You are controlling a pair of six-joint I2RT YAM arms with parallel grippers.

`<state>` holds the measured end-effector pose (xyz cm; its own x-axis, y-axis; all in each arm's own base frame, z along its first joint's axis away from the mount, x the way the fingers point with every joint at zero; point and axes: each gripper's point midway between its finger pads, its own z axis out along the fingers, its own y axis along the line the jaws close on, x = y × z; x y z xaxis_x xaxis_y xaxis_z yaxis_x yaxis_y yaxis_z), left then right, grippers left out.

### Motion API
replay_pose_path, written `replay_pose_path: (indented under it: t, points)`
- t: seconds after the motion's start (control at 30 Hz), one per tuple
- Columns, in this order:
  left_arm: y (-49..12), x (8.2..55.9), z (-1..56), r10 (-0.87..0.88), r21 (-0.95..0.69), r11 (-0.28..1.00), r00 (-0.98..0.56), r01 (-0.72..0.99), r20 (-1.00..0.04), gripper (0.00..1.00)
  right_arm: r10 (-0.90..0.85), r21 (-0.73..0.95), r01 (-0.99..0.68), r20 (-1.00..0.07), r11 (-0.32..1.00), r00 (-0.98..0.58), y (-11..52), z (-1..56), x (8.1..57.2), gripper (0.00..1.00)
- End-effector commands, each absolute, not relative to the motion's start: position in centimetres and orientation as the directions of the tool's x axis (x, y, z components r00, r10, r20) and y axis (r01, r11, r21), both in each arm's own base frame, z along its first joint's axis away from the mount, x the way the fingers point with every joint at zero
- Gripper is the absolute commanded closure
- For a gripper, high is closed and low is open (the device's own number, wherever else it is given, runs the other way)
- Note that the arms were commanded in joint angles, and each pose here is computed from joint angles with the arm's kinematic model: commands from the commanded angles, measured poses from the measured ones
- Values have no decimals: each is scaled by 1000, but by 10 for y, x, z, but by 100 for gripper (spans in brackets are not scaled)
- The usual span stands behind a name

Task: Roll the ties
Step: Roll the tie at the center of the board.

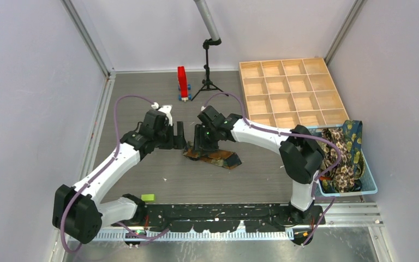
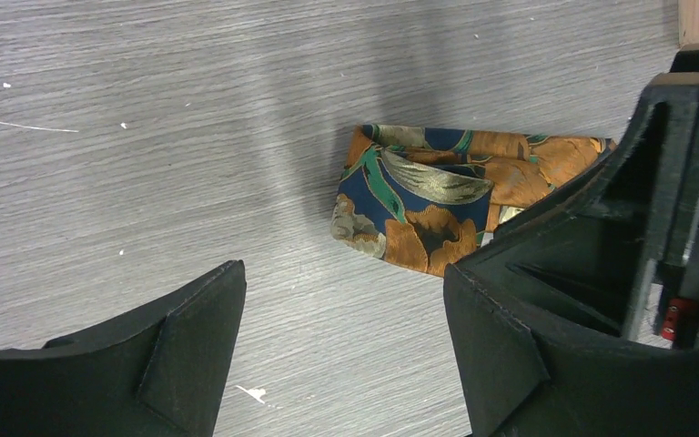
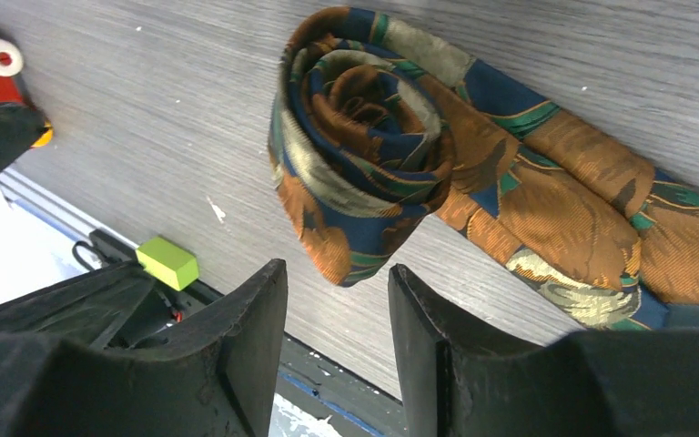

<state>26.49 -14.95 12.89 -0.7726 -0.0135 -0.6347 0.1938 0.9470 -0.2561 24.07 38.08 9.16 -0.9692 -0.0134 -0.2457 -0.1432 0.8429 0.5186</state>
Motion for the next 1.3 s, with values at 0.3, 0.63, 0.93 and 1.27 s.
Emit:
replay_pose_path:
  t: [0.3, 0.63, 0.93, 1.27]
  points:
    - [-169, 275, 116, -24, -358, 898, -785, 255, -619, 19, 5, 470, -133, -282, 872, -959, 370, 84, 261, 55]
    - [-182, 282, 96, -9, -393, 877, -810, 276, -586, 19, 2, 474, -130, -266, 871, -964, 359, 71, 269, 58]
    - [-193, 290, 87, -6, -425, 855, -815, 297, -580, 19, 16, 487, -106, -240, 867, -971, 348, 56, 275, 60]
    - [-203, 306, 79, 16, -426, 846, -815, 320, -580, 18, 26, 516, -93, -218, 852, -976, 344, 45, 286, 61]
